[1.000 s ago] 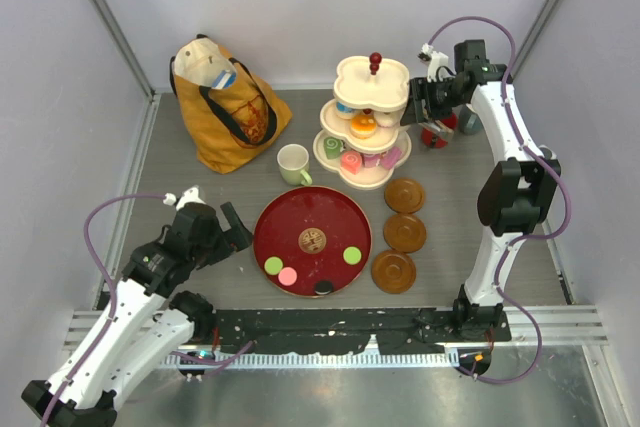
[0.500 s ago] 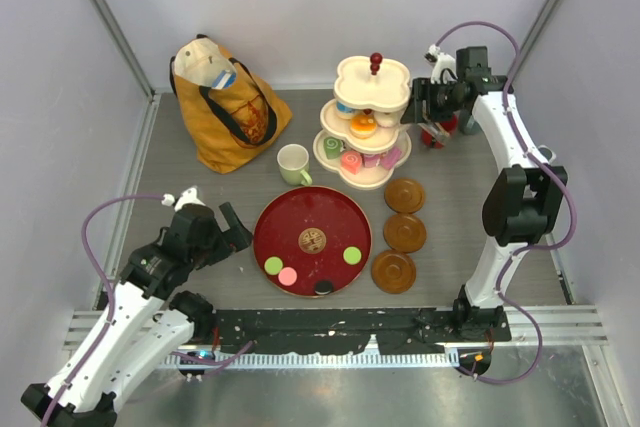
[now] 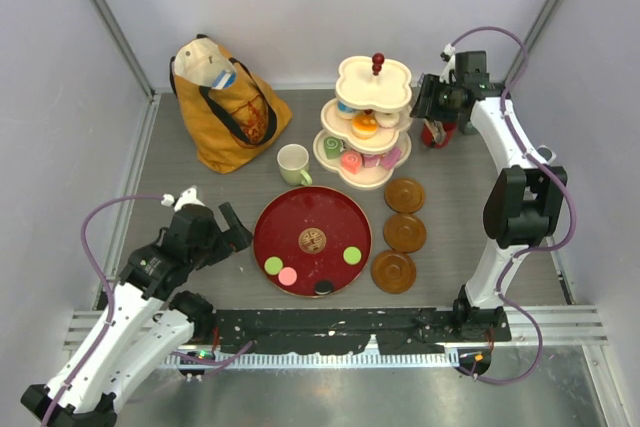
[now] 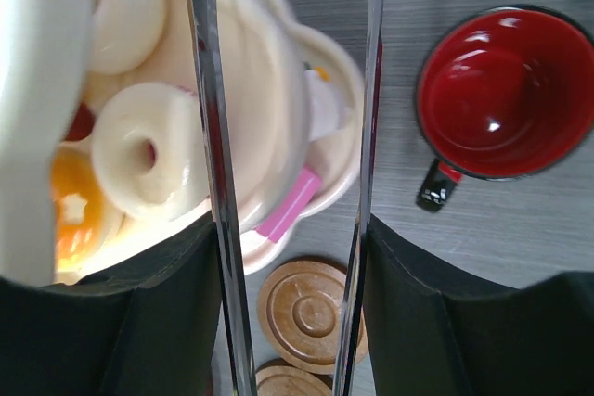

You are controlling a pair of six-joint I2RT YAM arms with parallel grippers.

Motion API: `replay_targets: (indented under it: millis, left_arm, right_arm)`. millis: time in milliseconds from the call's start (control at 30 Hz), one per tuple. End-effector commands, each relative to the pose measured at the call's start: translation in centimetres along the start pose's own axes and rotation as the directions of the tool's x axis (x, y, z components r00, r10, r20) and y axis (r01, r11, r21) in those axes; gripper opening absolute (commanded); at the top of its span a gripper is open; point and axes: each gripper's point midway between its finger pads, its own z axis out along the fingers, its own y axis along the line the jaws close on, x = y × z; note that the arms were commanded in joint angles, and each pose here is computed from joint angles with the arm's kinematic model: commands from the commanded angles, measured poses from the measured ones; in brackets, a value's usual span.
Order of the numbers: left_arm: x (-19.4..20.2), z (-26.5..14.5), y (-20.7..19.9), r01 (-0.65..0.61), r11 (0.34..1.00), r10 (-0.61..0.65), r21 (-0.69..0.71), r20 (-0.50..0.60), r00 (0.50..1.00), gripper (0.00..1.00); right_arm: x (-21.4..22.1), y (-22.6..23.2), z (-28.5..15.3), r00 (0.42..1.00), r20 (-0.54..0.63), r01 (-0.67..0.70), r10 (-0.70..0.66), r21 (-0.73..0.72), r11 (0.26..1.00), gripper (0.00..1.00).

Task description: Serve the afternoon tea

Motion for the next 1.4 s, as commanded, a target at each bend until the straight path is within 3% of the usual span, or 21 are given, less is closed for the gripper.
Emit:
replay_targets:
  millis: [0, 267, 400, 633, 700, 833, 967, 1067, 1167, 1367]
  left_arm:
    - [-0.6, 0.0, -0.3, 0.011, 1.000, -0.012, 0.010, 0.024, 1.000, 1.00]
    - [-0.6, 0.1, -0.4, 0.010, 1.000, -0.010, 0.009, 0.023, 1.000, 1.00]
    - [-0.7, 0.1, -0.5, 0.010, 1.000, -0.010, 0.010, 0.022, 1.000, 1.00]
    - [-0.4, -0.1, -0.8, 0.009, 1.000, -0.009, 0.028, 0.006, 1.000, 1.00]
    - [-0.2, -0.1, -0.5, 0.014, 1.000, -0.014, 0.024, 0.002, 1.000, 1.00]
    - [0.1, -0.3, -0.5, 0.024, 0.999, -0.023, 0.033, -0.005, 1.000, 1.00]
    - [0.4, -0.5, -0.2, 0.022, 0.999, -0.022, 0.024, -0.020, 1.000, 1.00]
    - [0.7, -0.7, -0.2, 0.023, 0.999, -0.022, 0.023, -0.033, 0.999, 1.00]
    - [0.8, -0.7, -0.2, 0.024, 0.999, -0.023, 0.027, -0.035, 0.999, 1.00]
    - [1.1, -0.3, -0.3, 0.030, 0.999, -0.028, 0.035, -0.043, 0.999, 1.00]
  right_arm:
    - [-3.5, -2.4, -2.7, 0.984, 0.160, -0.101, 0.073, 0.174, 0.980, 0.59]
    - [-3.4, -5.5, -8.6, 0.953, 0.281, -0.224, 0.115, 0.396, 0.891, 0.59]
    - [-3.4, -4.3, -12.1, 0.930, 0.350, -0.246, 0.112, 0.365, 0.898, 0.58]
    - [-1.8, 3.4, -18.3, 0.912, 0.405, -0.094, -0.057, 0.343, 0.935, 0.59]
    - [0.2, 7.8, -19.0, 0.915, 0.382, 0.017, -0.128, 0.280, 0.960, 0.59]
    - [7.2, 17.5, -19.7, 0.919, 0.306, 0.264, -0.247, -0.015, 0.964, 0.59]
    - [17.6, 22.9, -18.9, 0.880, 0.119, 0.473, -0.459, -0.298, 0.829, 0.59]
    - [23.9, 22.4, -18.1, 0.819, -0.053, 0.520, -0.571, -0.353, 0.778, 0.59]
    - [30.3, 20.9, -19.0, 0.720, -0.228, 0.529, -0.655, -0.430, 0.731, 0.59]
    - [35.2, 19.5, -20.4, 0.613, -0.338, 0.521, -0.714, -0.506, 0.687, 0.59]
